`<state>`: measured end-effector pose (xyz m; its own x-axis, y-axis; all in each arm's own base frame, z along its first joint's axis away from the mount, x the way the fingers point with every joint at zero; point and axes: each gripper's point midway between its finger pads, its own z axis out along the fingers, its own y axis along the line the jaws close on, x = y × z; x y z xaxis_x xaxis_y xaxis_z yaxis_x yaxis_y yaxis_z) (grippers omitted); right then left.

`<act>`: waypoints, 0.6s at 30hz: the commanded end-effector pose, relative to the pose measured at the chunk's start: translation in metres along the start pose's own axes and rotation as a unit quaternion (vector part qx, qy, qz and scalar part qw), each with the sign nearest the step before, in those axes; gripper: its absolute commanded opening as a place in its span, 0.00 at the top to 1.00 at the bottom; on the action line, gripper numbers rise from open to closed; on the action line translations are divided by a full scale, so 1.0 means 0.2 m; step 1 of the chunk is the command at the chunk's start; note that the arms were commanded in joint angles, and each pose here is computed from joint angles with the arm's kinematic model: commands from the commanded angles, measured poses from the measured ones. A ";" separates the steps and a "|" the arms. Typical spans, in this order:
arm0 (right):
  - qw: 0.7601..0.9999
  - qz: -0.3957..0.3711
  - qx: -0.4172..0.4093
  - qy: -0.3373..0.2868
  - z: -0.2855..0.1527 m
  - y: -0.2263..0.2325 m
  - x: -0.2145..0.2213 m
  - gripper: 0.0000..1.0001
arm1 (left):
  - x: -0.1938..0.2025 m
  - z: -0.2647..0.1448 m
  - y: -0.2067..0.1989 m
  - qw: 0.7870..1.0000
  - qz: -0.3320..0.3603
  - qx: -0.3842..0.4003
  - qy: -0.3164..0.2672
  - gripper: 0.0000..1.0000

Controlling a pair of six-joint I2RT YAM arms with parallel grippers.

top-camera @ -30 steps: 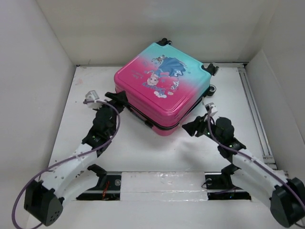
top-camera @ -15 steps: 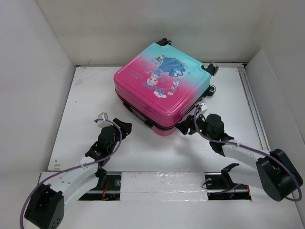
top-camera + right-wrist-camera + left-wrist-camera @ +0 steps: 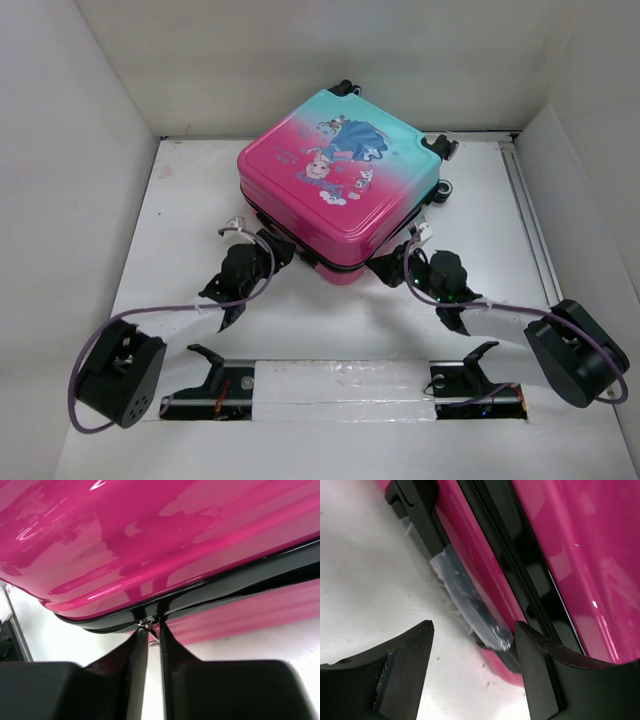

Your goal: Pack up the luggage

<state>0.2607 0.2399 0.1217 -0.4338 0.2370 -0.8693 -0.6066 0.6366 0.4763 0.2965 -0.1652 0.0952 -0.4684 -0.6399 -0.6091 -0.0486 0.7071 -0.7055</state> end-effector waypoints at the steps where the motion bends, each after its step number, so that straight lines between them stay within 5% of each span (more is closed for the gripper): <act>1: 0.996 -0.012 -0.046 -0.071 0.02 0.15 -0.18 0.78 | -0.12 0.07 -0.18 0.998 -0.004 0.049 -0.033 0.39; 3: 0.997 -0.009 -0.035 -0.064 0.01 0.12 -0.13 0.61 | -0.11 0.10 -0.18 0.998 -0.010 0.054 -0.030 0.39; 6: 0.996 -0.011 -0.030 -0.082 0.01 0.12 -0.17 0.59 | -0.10 0.14 -0.19 0.998 -0.014 0.052 -0.029 0.41; 11: 0.995 -0.016 -0.047 -0.090 0.05 0.15 -0.21 0.83 | -0.12 0.17 -0.22 0.997 -0.017 0.069 -0.041 0.50; 18: 0.996 -0.005 -0.034 -0.081 0.09 0.16 -0.21 1.00 | -0.12 0.22 -0.20 0.996 -0.023 0.068 -0.053 0.63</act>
<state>0.2624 0.2484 0.1220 -0.4147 0.2576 -0.8727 -0.6010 0.6426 0.4753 0.3250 -0.1775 0.0791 -0.4552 -0.6510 -0.6074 -0.0468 0.6988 -0.7138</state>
